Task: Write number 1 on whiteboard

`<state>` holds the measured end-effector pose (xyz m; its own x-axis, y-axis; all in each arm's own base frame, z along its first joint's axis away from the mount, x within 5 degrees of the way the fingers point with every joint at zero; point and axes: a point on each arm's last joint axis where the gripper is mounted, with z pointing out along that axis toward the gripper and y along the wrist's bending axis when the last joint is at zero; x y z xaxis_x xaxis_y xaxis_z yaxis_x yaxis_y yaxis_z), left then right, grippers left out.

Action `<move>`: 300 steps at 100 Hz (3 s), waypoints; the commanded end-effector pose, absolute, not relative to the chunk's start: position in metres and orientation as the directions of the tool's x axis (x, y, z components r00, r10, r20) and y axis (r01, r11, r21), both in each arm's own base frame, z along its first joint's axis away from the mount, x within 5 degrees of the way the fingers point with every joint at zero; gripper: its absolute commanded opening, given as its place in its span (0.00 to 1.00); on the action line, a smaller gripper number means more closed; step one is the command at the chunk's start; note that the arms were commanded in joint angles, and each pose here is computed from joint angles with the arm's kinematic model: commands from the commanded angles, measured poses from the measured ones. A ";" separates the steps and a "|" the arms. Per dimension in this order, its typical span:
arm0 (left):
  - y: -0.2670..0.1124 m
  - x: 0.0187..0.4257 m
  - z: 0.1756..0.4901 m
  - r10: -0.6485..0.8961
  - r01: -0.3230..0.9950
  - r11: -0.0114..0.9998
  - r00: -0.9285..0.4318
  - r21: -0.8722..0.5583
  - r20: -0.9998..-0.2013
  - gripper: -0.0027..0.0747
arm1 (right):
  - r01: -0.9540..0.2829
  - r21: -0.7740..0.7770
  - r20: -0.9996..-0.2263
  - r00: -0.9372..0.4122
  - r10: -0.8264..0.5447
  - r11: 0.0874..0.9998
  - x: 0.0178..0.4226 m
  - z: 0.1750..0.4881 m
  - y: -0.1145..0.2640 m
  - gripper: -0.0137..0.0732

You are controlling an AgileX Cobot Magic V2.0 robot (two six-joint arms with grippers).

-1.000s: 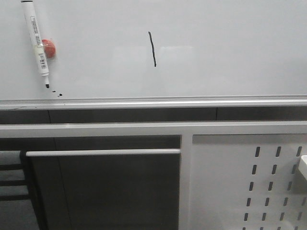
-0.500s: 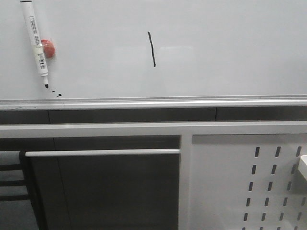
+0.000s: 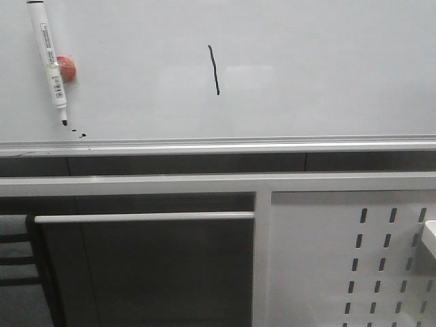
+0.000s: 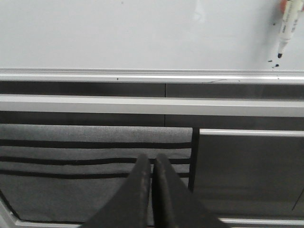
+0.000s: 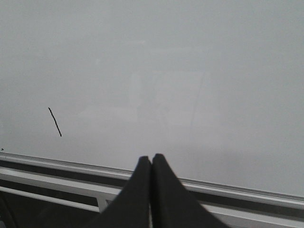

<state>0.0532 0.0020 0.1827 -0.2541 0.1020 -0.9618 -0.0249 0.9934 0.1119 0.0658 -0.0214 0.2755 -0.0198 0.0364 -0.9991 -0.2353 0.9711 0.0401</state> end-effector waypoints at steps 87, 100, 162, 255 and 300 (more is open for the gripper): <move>0.002 0.053 0.179 0.142 0.021 0.990 -0.204 0.141 -0.969 0.01 | -0.260 0.023 -0.999 0.020 0.029 0.965 0.065 0.285 -0.019 0.08; 0.002 0.053 0.179 0.142 0.021 0.990 -0.204 0.141 -0.969 0.01 | -0.260 0.023 -0.999 0.020 0.029 0.965 0.065 0.285 -0.019 0.08; 0.002 0.053 0.179 0.142 0.021 0.990 -0.204 0.141 -0.969 0.01 | -0.323 0.018 -0.998 0.046 0.035 0.946 0.063 0.287 -0.014 0.08; 0.002 0.053 0.179 0.142 0.021 0.990 -0.204 0.141 -0.969 0.01 | -0.429 -0.338 -0.883 0.453 -0.124 0.837 0.054 0.303 0.016 0.08; 0.002 0.053 0.179 0.142 0.021 0.990 -0.204 0.141 -0.969 0.01 | -0.447 -0.463 -0.771 0.629 -0.099 0.766 0.049 0.283 0.045 0.08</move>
<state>0.0531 0.0022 0.1823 -0.2544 0.1403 -0.9569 0.0182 0.9899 0.1403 0.0472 0.0435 0.2768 0.6366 -0.1535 -0.7558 -0.4408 0.7318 -0.5198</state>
